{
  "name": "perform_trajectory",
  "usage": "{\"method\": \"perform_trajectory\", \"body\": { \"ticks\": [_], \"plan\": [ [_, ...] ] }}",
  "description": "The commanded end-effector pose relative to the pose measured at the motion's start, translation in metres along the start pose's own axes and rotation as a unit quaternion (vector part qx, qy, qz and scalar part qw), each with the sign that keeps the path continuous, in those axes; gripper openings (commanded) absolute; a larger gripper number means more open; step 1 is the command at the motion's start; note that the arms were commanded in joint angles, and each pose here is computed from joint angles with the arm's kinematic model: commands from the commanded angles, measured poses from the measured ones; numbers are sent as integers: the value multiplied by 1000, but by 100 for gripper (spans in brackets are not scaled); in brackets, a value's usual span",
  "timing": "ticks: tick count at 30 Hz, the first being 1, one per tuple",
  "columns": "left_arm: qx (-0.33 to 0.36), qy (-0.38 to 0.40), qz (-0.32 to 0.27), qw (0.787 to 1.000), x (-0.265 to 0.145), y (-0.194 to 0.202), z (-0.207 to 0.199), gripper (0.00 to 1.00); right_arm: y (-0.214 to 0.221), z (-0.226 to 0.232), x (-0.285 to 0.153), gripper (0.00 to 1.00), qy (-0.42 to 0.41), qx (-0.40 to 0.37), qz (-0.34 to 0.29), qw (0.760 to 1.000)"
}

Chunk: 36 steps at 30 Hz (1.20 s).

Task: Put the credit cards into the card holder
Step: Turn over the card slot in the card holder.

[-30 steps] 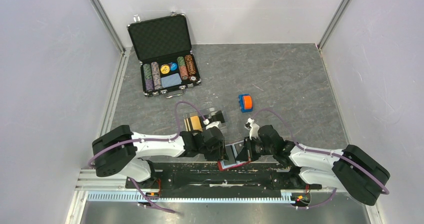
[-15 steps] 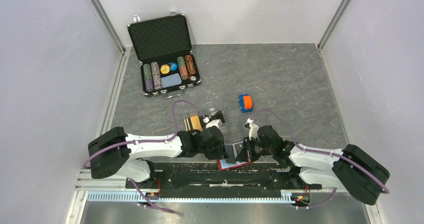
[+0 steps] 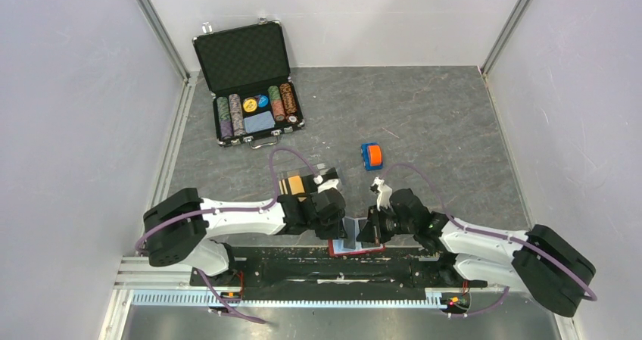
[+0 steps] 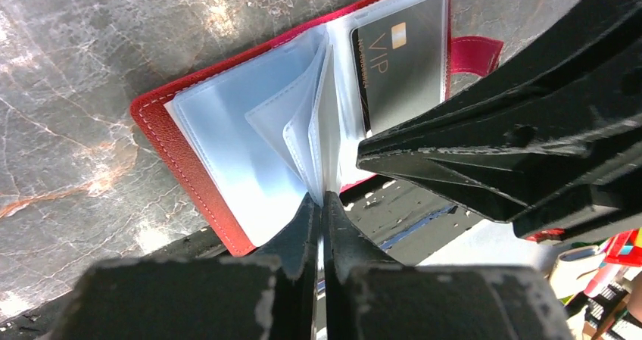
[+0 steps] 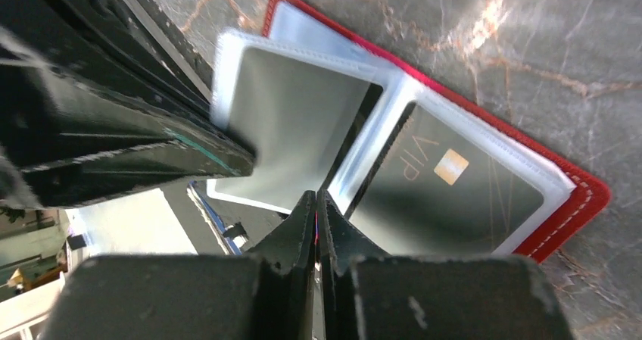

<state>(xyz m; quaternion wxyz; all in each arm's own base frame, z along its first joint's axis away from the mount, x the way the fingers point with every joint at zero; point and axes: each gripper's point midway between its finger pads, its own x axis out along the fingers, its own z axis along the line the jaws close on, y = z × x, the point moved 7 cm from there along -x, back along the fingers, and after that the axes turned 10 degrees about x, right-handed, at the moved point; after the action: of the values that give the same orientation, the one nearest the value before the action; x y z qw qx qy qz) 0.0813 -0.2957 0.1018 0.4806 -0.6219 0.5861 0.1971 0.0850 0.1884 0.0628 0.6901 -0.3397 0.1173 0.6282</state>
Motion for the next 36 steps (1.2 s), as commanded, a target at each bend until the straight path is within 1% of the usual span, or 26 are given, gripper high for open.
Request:
{"method": "perform_trajectory", "body": {
  "ticks": [1, 4, 7, 10, 11, 13, 15, 16, 18, 20, 23, 28, 32, 34, 36],
  "plan": [
    [28, -37, -3, 999, -7, -4, 8, 2, -26, 23, -7, 4, -8, -39, -56, 998],
    [40, -56, -3, 998, -15, -9, 14, 2, -35, 28, -14, 5, 1, -48, -85, 995],
    [56, -58, -5, 997, -21, -16, 13, 2, -43, 32, -21, 6, 10, -51, -115, 992],
    [72, -45, -1, 996, -21, -23, 3, 2, -49, 35, -28, 6, 20, -53, -142, 988],
    [75, -35, 4, 997, -19, -24, -2, 4, -52, 37, -30, 6, 22, -53, -152, 987],
    [77, -7, 19, 997, -10, -26, -14, 15, -53, 35, -32, 6, 35, -48, -155, 986],
    [73, 22, 31, 997, 1, -26, -26, 31, -54, 34, -35, 6, 46, -44, -155, 986],
    [72, 34, 36, 996, 4, -26, -31, 37, -54, 34, -35, 5, 54, -40, -154, 986],
    [68, 46, 36, 996, 10, -27, -39, 46, -55, 33, -38, 5, 67, -33, -155, 985],
    [65, 64, 32, 995, 11, -29, -49, 53, -57, 34, -40, 5, 72, -26, -158, 984],
    [62, 95, 35, 993, 14, -30, -58, 59, -59, 36, -45, 4, 74, -13, -169, 983],
    [58, 131, 46, 989, 10, -33, -69, 71, -65, 41, -59, 5, 102, 11, -180, 978],
    [50, 156, 53, 985, -4, -42, -75, 77, -70, 50, -70, 5, 117, 35, -183, 975],
    [49, 162, 56, 984, -15, -48, -77, 80, -73, 53, -72, 5, 117, 47, -185, 975],
    [56, 164, 48, 984, -24, -53, -77, 82, -74, 55, -69, 5, 107, 49, -182, 976]
  ]
}}
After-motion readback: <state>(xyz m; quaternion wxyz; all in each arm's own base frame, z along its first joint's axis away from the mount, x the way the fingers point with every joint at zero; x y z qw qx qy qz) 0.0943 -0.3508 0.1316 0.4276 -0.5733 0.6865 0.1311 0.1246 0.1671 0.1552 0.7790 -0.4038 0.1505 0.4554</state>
